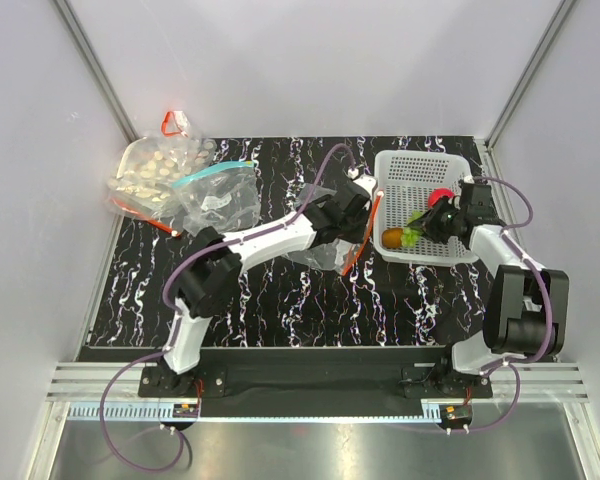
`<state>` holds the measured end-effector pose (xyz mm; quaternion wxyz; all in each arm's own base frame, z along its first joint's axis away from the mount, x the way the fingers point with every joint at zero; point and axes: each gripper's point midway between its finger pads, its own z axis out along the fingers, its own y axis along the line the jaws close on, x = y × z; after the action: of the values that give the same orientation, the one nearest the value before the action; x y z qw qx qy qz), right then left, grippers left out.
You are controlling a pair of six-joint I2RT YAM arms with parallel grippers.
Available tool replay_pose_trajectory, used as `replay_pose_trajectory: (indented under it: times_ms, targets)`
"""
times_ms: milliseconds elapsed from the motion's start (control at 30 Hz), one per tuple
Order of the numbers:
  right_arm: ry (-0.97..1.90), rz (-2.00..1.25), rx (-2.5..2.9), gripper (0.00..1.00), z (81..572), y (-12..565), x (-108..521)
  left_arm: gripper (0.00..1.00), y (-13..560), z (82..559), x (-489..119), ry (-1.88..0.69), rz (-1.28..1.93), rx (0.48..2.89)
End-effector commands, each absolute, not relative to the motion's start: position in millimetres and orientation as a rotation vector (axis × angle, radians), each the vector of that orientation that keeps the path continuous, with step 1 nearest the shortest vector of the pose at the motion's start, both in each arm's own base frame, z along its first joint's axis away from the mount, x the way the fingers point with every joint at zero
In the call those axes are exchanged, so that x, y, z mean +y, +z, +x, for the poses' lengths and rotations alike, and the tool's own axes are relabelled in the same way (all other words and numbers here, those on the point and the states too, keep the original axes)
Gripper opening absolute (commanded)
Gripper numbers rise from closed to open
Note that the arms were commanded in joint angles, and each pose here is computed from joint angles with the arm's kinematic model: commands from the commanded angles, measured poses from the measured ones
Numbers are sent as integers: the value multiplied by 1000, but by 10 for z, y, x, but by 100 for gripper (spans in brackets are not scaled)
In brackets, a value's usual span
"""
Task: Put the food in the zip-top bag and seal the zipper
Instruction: Pick up the fake fruit from the bin.
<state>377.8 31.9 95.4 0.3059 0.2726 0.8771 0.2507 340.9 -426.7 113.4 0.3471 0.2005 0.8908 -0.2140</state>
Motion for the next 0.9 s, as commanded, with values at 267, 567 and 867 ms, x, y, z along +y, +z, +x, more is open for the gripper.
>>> replay_pose_trajectory:
  times_ms: [267,567,867]
  targets:
    - [788,336,2098,17,3753,1909,739,0,1585,3481,-4384,-631,492,2199]
    - [909,34,2000,18,3439,2619,1157,0,2055,3477,-3854,-407,455,2165]
    - [1138,-289,1941,18,3023,2989,1848,0,2309,3449,-3485,-266,432,2129]
